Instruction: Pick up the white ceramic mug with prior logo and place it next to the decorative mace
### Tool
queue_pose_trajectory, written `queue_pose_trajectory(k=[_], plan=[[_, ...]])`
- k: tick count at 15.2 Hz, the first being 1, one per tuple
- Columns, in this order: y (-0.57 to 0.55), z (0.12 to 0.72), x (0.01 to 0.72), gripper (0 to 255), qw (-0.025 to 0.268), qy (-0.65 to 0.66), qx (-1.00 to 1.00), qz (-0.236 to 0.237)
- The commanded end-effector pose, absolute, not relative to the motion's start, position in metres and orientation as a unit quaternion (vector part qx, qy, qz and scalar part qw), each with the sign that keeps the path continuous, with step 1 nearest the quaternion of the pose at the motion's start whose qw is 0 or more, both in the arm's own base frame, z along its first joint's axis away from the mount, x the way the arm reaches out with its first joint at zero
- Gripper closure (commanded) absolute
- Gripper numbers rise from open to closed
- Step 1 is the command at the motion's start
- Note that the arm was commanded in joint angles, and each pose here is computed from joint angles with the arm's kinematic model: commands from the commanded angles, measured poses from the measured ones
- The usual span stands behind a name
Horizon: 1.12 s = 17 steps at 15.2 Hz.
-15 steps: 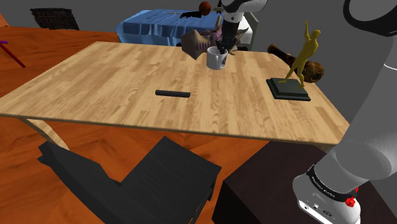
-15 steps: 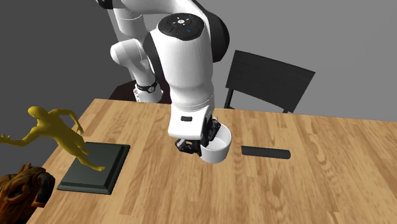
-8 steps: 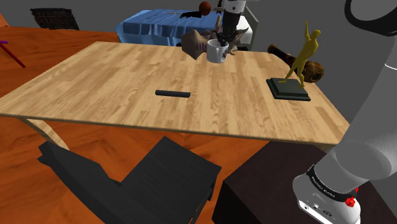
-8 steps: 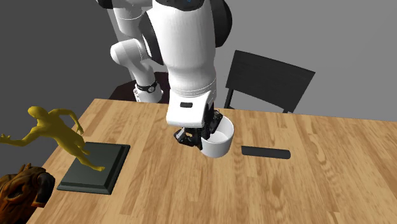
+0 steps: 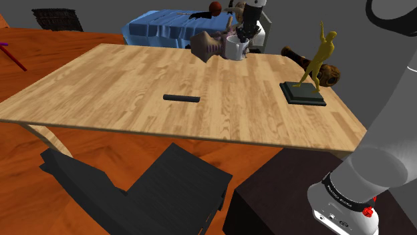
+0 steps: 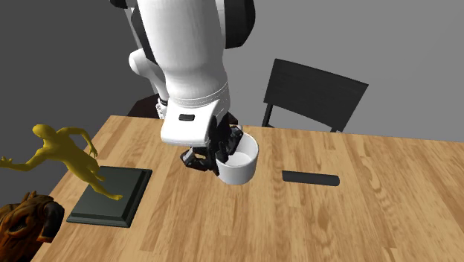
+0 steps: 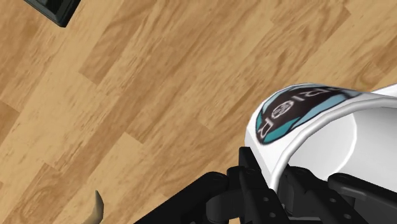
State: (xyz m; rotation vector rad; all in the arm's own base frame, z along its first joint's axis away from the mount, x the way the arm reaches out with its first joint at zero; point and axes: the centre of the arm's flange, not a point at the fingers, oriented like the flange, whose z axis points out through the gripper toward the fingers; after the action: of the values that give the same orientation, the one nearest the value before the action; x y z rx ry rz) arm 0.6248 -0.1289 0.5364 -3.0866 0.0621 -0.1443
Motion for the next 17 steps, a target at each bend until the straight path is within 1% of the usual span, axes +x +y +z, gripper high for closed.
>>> queue_pose_trajectory(k=[1,17], plan=[[-0.155,0.538,0.623,255,0.025,0.020,-0.998,-0.047],[-0.362,0.538,0.579,255,0.025,0.020,-0.998,-0.047]])
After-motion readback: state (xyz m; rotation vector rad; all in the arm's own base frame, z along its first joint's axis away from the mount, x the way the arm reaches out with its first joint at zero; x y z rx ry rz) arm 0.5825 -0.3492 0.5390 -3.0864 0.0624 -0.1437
